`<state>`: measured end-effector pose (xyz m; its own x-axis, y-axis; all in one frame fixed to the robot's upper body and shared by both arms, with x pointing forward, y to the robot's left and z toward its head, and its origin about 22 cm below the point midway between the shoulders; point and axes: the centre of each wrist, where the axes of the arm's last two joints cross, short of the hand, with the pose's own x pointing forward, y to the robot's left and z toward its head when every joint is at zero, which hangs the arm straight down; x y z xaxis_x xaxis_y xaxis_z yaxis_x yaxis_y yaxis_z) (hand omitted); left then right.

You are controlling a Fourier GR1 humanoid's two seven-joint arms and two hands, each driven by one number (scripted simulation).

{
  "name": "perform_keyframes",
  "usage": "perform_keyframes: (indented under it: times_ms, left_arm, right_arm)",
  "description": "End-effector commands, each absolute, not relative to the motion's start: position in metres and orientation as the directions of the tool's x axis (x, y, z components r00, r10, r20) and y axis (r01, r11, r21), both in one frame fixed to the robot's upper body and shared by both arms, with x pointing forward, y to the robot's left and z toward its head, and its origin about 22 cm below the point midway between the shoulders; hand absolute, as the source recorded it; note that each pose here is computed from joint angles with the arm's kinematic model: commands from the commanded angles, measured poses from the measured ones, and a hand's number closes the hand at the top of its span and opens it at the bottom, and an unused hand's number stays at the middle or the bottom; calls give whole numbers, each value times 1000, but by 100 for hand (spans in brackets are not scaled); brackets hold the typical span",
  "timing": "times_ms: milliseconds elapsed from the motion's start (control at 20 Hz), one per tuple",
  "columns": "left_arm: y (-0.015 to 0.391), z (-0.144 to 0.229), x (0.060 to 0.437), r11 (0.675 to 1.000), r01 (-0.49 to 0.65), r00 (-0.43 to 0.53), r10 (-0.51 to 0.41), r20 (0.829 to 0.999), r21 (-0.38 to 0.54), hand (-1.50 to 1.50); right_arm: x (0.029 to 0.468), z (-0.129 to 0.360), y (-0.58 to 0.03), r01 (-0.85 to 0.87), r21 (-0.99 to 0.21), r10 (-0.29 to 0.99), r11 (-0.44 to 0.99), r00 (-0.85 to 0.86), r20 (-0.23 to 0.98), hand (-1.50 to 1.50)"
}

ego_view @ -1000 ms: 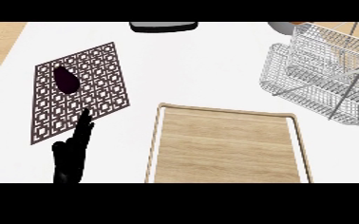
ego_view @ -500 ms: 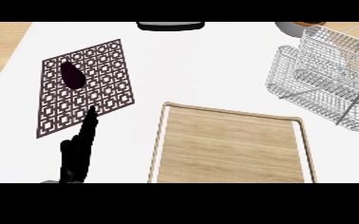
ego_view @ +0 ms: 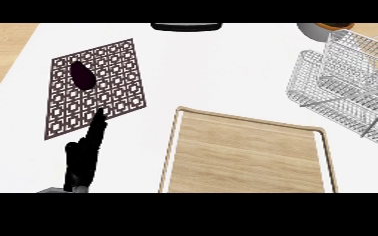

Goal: Pick the sweet potato from the tray and place it in the tiered basket

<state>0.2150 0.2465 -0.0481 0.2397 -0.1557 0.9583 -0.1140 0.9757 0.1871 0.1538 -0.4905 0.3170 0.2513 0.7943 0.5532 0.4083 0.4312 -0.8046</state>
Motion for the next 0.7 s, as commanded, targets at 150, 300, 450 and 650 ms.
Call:
perform_keyframes:
  times_ms: [150,300,450,650]
  left_arm:
    - [231,-58,207,975,-105,276,-162,947,197,0]
    - [244,-33,217,975,-108,256,-162,953,195,0]
    - [238,-66,204,975,-106,260,-162,952,195,0]
    - [224,-47,218,976,-99,258,-165,952,196,0]
  right_arm:
    - [204,334,-488,426,-791,775,439,266,573,150]
    - [225,328,-471,361,-820,799,445,254,545,150]
    - [249,304,-475,339,-832,809,439,253,530,150]
    - [276,278,-464,293,-847,827,444,231,513,150]
